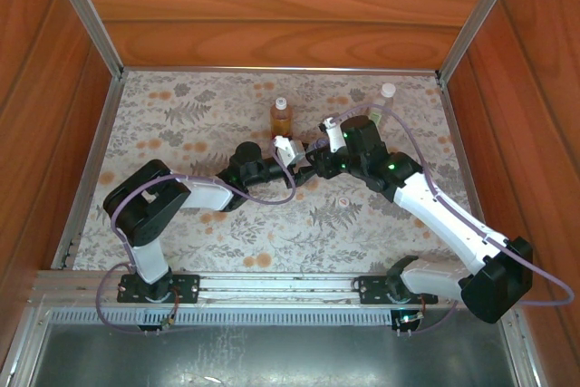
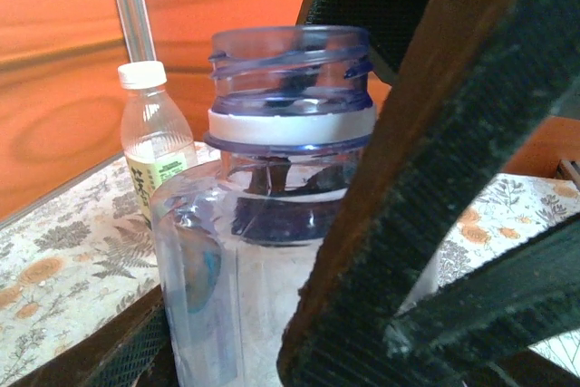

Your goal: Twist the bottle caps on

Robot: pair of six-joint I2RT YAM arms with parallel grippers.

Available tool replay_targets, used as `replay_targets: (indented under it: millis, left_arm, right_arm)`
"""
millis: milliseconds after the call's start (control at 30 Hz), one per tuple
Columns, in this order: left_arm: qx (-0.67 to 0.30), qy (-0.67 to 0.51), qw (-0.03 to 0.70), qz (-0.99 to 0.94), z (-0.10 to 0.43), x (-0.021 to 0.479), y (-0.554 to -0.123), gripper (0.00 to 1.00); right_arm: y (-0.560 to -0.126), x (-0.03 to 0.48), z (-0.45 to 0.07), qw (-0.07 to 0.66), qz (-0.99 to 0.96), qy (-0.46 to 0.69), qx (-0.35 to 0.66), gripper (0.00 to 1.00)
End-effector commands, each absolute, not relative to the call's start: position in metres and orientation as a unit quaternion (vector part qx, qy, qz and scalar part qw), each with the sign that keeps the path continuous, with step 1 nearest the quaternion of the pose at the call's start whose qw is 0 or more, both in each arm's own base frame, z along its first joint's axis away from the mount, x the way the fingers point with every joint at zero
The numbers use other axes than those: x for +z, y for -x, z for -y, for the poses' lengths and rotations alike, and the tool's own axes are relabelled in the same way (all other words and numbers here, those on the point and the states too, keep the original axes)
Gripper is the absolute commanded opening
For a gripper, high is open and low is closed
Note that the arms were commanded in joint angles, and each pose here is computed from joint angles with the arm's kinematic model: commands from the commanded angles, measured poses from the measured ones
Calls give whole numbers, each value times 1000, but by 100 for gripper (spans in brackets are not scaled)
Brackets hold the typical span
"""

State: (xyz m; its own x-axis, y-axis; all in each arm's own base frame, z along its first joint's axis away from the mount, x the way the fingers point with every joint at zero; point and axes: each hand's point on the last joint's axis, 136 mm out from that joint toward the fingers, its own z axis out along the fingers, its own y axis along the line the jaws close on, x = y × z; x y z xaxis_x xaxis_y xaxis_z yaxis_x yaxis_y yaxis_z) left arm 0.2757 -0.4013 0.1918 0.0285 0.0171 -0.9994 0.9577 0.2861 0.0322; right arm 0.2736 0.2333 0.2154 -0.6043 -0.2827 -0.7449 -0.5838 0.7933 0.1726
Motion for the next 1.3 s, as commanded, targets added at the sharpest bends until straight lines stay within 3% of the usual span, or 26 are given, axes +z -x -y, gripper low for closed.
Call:
replay_targets:
  millis: [0,233,467,700,1133,1267]
  left_arm:
    - [-426,-431,577,-548,404,200,-271,59]
    - [-430,-418,578,-553,402,199,-272,56]
    - [-426,-406,578,-565,395,185,-272,55]
    - [-436,-392,589,-556,384,172,-263,56]
    - [-421,-408,558,-587,378,130,-253,56]
    - [-420,-407,551,-595,378,123,-252,56]
  right_arm:
    - [-267,214,-236,357,-874,258,207,61]
    - [-265,224,-235,371,-867,257,213,76]
    - [-263,255,-218,435,-844,232,210,87]
    - [-265,253,-172,465,-862,145,140,81]
    - [-220,130,-130,269,-959,77,52,77]
    - [-220,98,-135,239,-966,76,57,60]
